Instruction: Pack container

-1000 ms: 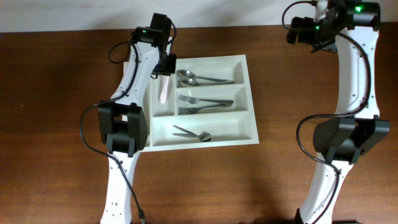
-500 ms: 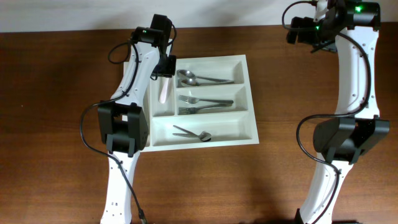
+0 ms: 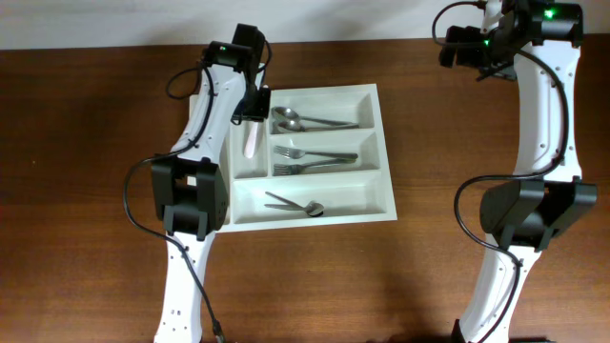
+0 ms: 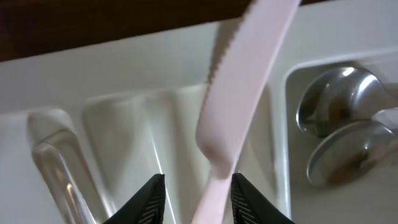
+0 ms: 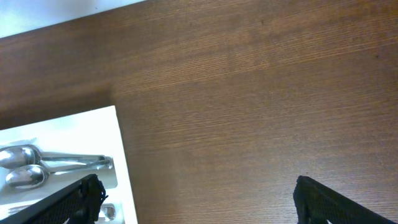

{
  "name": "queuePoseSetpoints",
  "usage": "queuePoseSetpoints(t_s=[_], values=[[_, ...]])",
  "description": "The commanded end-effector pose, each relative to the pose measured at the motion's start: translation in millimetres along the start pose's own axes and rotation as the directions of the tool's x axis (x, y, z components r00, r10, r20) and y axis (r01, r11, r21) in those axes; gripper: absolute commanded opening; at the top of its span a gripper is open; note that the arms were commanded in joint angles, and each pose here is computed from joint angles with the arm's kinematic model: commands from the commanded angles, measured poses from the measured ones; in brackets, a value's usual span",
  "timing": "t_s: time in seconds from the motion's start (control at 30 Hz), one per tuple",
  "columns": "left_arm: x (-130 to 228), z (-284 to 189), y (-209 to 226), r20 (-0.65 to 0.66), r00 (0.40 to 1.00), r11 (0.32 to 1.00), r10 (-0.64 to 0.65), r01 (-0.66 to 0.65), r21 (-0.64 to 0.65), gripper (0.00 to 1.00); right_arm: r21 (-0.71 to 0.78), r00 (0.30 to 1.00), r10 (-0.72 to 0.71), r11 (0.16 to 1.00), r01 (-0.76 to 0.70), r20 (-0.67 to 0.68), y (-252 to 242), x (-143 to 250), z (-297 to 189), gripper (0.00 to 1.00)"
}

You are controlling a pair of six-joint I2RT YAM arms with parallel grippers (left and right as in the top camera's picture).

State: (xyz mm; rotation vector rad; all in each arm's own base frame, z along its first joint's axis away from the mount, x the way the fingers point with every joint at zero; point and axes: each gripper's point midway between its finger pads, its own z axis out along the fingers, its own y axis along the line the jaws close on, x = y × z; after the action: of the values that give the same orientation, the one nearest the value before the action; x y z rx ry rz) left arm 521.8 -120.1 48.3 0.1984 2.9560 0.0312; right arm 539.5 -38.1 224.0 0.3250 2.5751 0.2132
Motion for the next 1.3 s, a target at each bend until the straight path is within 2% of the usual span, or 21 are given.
queuePoseSetpoints(t_s=[0.0, 0.43, 0.63, 0.77, 1.03, 1.23, 1.27], values=[[2, 4, -11, -0.012, 1.0, 1.0, 0.027, -0.027, 0.013, 0.36, 0.008, 1.0, 0.007, 1.0, -0.007, -0.007, -2, 1, 3, 0.99], [14, 30, -16, -0.073, 0.996, 0.999, 0.042, -0.042, 0.001, 0.35, 0.008, 1.0, 0.007, 1.0, -0.007, -0.007, -2, 1, 3, 0.99], [14, 30, -16, -0.074, 0.996, 0.999, 0.042, -0.042, 0.002, 0.17, 0.008, 1.0, 0.007, 1.0, -0.007, -0.007, -2, 1, 3, 0.99], [18, 30, -16, -0.089, 0.995, 0.999, 0.043, -0.043, 0.0, 0.15, 0.008, 1.0, 0.007, 1.0, -0.007, -0.007, -2, 1, 3, 0.99], [38, 28, -13, -0.169, 0.985, 0.999, 0.045, -0.047, -0.007, 0.02, 0.008, 1.0, 0.007, 1.0, -0.007, -0.007, -2, 1, 3, 0.99], [44, 26, -12, -0.197, 0.979, 0.999, 0.046, -0.049, -0.01, 0.03, 0.008, 1.0, 0.007, 1.0, -0.007, -0.007, -2, 1, 3, 0.99], [44, 26, -12, -0.196, 0.979, 0.999, 0.046, -0.049, -0.01, 0.09, 0.008, 1.0, 0.007, 1.0, -0.007, -0.007, -2, 1, 3, 0.99]])
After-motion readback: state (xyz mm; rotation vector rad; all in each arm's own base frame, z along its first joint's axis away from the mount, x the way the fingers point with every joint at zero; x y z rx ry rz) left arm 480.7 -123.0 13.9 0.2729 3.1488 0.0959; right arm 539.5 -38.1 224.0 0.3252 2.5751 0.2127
